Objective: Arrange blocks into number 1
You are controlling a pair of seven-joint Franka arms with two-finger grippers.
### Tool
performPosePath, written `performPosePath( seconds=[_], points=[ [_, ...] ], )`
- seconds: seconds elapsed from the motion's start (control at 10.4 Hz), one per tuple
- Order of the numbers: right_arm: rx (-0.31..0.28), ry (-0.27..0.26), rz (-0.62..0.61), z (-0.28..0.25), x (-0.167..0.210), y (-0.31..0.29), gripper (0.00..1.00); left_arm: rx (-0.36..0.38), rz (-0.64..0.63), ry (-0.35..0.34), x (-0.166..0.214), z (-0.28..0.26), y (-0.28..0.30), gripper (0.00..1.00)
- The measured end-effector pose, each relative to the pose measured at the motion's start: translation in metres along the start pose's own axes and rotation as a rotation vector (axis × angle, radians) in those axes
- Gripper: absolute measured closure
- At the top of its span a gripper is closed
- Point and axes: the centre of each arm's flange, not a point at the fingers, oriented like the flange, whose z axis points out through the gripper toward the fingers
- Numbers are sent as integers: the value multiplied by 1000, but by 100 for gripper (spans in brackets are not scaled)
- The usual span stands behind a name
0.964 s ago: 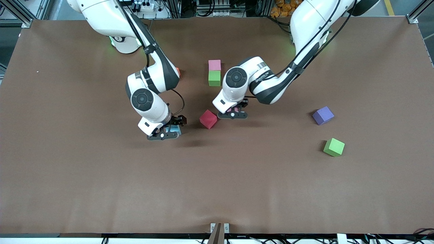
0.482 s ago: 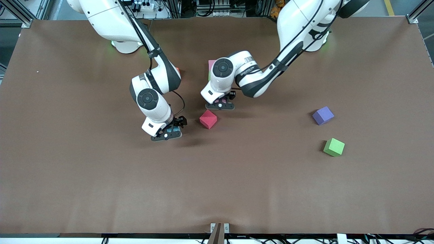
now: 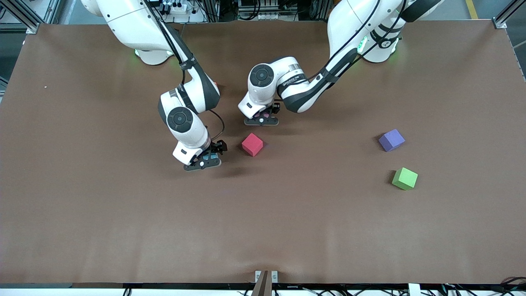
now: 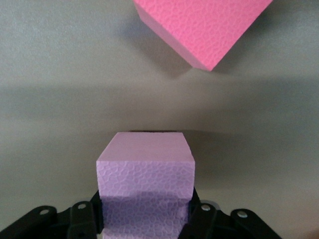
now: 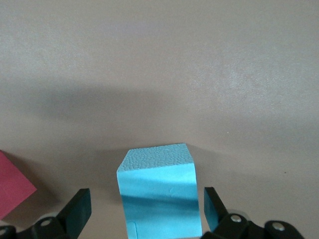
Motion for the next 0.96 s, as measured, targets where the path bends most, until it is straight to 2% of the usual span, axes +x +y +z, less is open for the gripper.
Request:
performPosePath(
  seconds=[0.29, 0.58, 0.77, 0.96],
  points=[
    [1, -2, 66, -5, -1, -12, 0, -1, -12, -6, -9, 8, 5, 40],
    [-19, -69, 206, -38, 7, -32, 0, -6, -14, -9, -12, 13, 6, 40],
    [-19, -67, 333, -49, 11, -36, 0, -5, -34, -10, -12, 14, 6, 40],
    [-14, -71, 409, -48, 8, -42, 0, -2, -48, -12, -13, 15, 5, 40]
  ],
)
